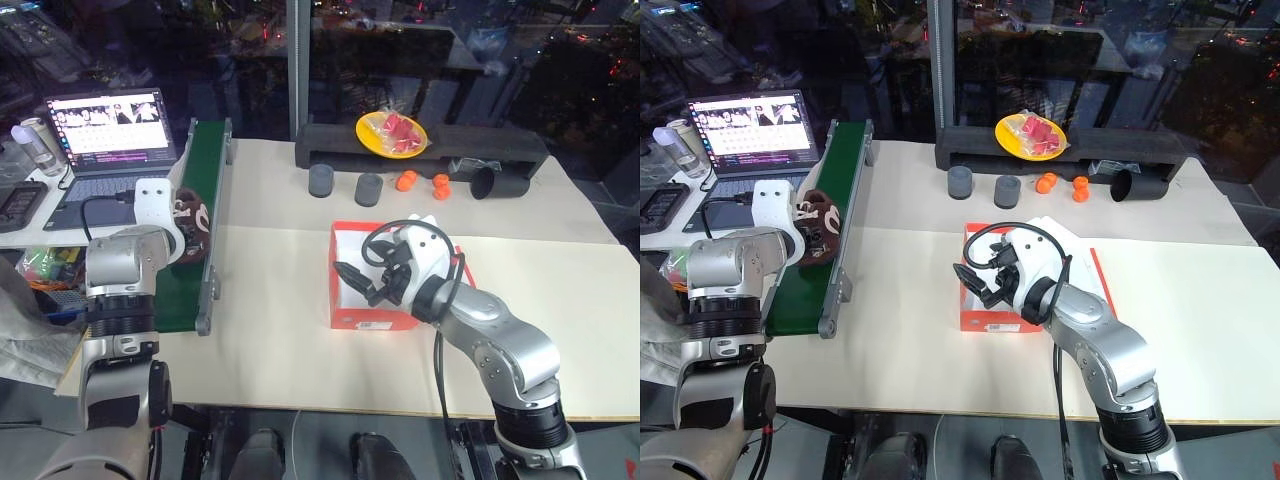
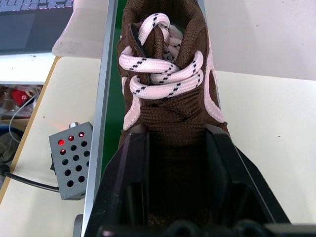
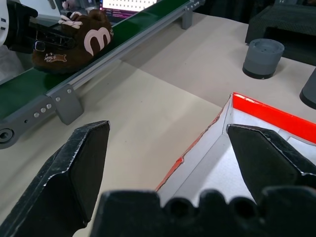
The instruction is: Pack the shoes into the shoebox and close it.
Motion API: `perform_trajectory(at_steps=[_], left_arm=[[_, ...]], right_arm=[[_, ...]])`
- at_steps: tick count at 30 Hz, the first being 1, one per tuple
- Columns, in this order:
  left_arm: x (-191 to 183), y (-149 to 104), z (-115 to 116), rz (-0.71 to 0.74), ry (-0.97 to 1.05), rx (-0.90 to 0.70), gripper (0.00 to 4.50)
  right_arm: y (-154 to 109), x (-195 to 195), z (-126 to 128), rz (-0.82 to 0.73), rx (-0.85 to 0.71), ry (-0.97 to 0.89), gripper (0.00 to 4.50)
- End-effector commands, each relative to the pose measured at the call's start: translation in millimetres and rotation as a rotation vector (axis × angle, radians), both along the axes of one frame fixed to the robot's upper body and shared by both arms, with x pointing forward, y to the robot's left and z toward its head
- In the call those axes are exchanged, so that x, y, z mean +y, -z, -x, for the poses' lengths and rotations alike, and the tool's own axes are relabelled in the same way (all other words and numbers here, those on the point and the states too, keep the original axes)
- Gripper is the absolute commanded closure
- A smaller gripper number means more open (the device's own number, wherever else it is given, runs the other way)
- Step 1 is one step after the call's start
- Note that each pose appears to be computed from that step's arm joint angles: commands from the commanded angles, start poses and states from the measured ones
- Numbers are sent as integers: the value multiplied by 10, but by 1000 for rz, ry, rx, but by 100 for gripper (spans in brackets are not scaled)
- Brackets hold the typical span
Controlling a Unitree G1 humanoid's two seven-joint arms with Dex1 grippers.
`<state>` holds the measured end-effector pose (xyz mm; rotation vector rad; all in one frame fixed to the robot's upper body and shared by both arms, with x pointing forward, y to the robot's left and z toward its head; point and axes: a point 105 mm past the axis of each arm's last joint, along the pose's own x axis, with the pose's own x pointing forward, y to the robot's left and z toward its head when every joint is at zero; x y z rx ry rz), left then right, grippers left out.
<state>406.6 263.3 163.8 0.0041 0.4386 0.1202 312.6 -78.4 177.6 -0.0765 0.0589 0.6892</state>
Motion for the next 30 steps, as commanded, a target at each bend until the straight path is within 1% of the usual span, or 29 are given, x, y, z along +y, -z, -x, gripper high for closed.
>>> perform_trajectory(at_steps=[1, 2, 5, 6, 7, 8, 11, 13, 15, 18, 21, 26, 30], left_arm=[[-46, -198, -52, -2, 21, -79, 414], [-49, -224, -65, -6, 21, -99, 434], [-179, -565, -142, 63, 58, -306, 434], [-279, -700, -151, 85, 86, -393, 434], [-342, -778, -149, 97, 104, -447, 434], [-463, -804, -144, 125, 141, -478, 434], [-725, -815, -121, 189, 226, -515, 434], [-1120, -854, -42, 300, 366, -541, 434], [-1456, -872, 70, 396, 502, -541, 434], [-1863, -871, 283, 511, 687, -516, 434], [-2064, -892, 446, 577, 801, -501, 434], [-2227, -885, 511, 588, 888, -466, 434], [-2304, -916, 534, 562, 933, -478, 434]], right_arm=[[-125, -36, -3, -15, -50, 14, 0], [-127, -38, -4, -17, -49, 14, 0], [-149, -50, -13, -43, -41, 18, 0], [-197, -89, -58, -105, -23, 45, 0], [-228, -117, -88, -150, -8, 64, 0], [-288, -182, -158, -225, 11, 105, 0], [-408, -303, -283, -370, 51, 179, 0], [-547, -397, -405, -577, 109, 232, 0], [-635, -397, -465, -721, 166, 224, 0], [-761, -303, -504, -843, 238, 163, 0], [-807, -240, -512, -859, 285, 131, 0], [-879, -154, -476, -828, 306, 94, 0], [-827, -125, -467, -791, 328, 111, 0]])
